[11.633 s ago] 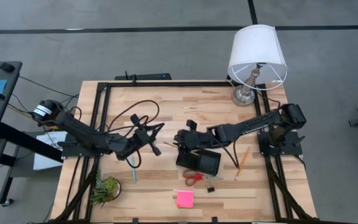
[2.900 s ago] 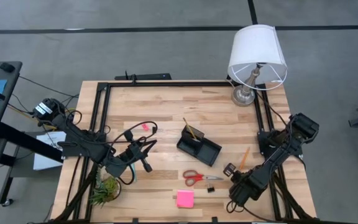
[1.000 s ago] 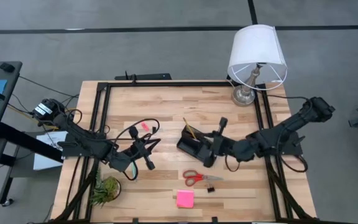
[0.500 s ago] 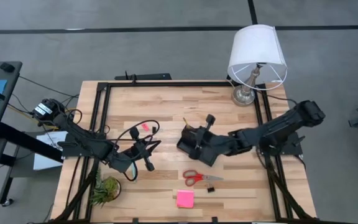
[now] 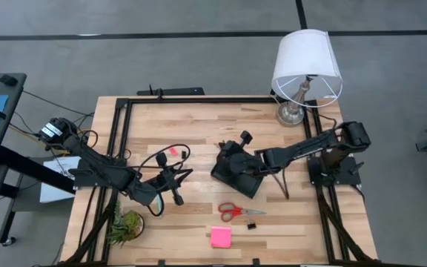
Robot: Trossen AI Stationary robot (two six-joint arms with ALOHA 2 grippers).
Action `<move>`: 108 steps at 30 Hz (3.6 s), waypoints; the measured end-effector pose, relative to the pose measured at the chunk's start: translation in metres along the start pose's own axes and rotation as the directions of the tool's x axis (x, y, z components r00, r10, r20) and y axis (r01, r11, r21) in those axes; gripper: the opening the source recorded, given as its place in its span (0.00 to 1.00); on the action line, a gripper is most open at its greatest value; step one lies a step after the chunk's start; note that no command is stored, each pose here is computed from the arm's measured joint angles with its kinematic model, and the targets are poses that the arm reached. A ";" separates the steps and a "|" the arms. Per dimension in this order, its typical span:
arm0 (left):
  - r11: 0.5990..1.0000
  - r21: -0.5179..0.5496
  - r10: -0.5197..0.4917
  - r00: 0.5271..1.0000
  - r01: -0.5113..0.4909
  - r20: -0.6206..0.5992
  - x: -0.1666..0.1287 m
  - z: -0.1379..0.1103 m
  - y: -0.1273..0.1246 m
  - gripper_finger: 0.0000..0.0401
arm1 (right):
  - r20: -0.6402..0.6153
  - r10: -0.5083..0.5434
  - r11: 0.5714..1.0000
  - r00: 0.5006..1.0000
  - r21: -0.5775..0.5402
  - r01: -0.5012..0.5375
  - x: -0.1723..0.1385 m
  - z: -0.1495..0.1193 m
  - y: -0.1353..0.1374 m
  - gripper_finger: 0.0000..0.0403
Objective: Pick and place office supplies into organizer
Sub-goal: Put the yellow pencil into the desk organizer, then put the blue pen into the desk organizer
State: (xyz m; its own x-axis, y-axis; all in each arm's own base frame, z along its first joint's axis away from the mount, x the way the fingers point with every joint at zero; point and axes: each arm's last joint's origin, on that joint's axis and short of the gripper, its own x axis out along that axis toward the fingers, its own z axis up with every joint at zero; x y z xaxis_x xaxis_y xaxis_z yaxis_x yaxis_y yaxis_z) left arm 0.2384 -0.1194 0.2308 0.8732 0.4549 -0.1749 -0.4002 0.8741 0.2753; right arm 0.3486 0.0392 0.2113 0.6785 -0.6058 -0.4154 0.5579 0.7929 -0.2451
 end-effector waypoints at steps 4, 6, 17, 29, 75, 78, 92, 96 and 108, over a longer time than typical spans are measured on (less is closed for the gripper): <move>1.000 0.020 0.004 1.000 -0.004 -0.010 0.000 -0.002 0.000 0.00 | 0.008 0.065 0.997 0.998 -0.036 -0.065 -0.002 0.013 -0.003 0.08; 0.999 0.042 0.028 0.999 -0.027 -0.020 0.000 -0.003 0.001 0.00 | 0.008 0.096 0.994 0.995 -0.047 -0.096 -0.005 0.019 -0.002 0.11; 0.985 -0.044 -0.174 0.959 0.168 -0.222 -0.003 -0.028 -0.002 0.09 | 0.008 0.337 0.939 0.942 -0.077 -0.335 -0.037 0.051 0.019 0.20; 0.873 -0.433 -0.255 0.547 -0.223 -0.797 -0.022 -0.079 0.023 0.24 | -0.021 0.515 0.848 0.857 -0.137 -0.513 -0.068 0.040 0.050 0.20; 0.789 -0.501 -0.217 0.600 -0.357 -0.770 0.007 -0.116 0.048 0.24 | -0.040 0.529 0.841 0.848 -0.107 -0.530 -0.076 0.036 0.055 0.20; 0.776 -0.527 -0.249 0.599 -0.346 -0.761 0.013 -0.114 0.051 0.24 | -0.040 0.529 0.842 0.848 -0.107 -0.530 -0.076 0.036 0.055 0.20; 0.728 -0.573 -0.311 0.563 -0.377 -0.766 0.015 -0.114 0.052 0.24 | -0.044 0.527 0.842 0.849 -0.110 -0.529 -0.076 0.036 0.055 0.20; 0.705 -0.583 -0.309 0.565 -0.403 -0.765 0.015 -0.114 0.052 0.24 | -0.050 0.526 0.842 0.849 -0.114 -0.528 -0.076 0.035 0.055 0.20; 0.740 -0.541 -0.293 0.532 -0.400 -0.795 0.027 -0.119 0.041 0.23 | -0.093 0.512 0.843 0.854 -0.134 -0.521 -0.076 0.031 0.053 0.20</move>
State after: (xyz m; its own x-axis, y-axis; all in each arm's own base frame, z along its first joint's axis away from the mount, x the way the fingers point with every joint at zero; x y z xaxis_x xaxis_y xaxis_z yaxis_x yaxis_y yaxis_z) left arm 0.2127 -0.0513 0.1245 0.3605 0.1212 -0.9249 -0.7961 0.5567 -0.2373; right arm 0.3418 0.1253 0.2565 0.8206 -0.1048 -0.5618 0.0529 0.9928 -0.1078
